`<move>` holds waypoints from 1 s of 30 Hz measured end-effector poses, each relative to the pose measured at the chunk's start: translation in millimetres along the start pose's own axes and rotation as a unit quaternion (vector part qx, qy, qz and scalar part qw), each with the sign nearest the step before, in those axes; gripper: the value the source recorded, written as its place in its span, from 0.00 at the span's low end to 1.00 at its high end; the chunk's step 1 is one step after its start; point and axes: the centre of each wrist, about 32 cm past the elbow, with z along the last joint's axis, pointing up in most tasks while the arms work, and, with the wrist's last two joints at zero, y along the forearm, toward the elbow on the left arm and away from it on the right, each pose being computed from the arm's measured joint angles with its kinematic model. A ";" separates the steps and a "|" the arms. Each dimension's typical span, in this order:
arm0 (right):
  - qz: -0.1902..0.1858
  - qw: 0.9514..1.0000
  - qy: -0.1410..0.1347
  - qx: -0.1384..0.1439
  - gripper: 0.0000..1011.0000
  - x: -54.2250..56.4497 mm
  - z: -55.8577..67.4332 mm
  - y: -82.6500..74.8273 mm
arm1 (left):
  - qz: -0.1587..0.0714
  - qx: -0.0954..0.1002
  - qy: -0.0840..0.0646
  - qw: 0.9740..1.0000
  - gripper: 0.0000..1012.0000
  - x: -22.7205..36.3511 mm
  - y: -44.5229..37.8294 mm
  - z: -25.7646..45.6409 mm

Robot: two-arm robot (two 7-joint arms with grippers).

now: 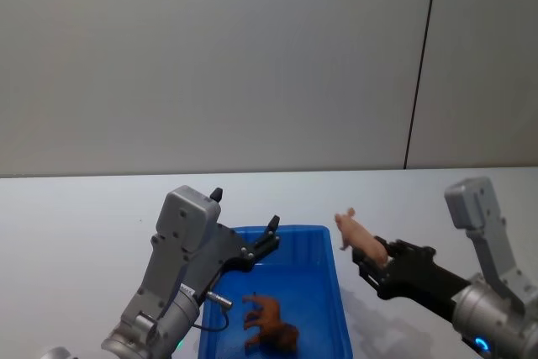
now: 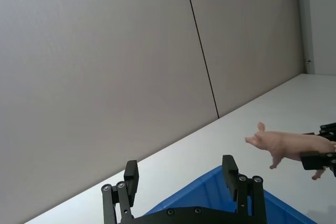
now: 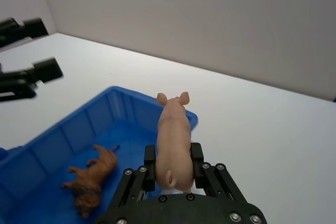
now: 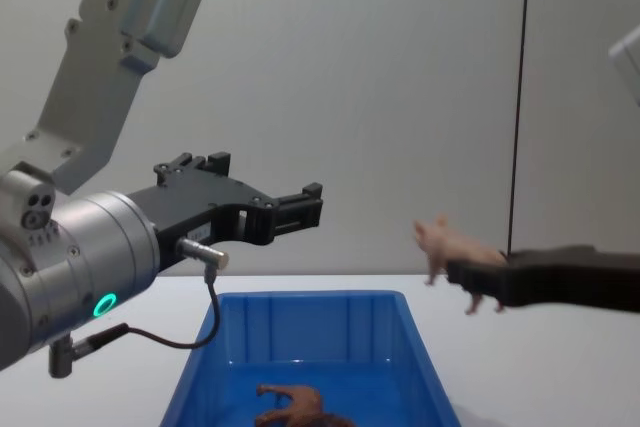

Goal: Pick up the two dolls from the table and place them into the box.

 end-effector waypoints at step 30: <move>0.068 0.997 0.009 -0.026 0.90 -10.2 13.2 39.6 | 0.000 0.000 0.000 1.000 0.99 0.0 0.0 0.0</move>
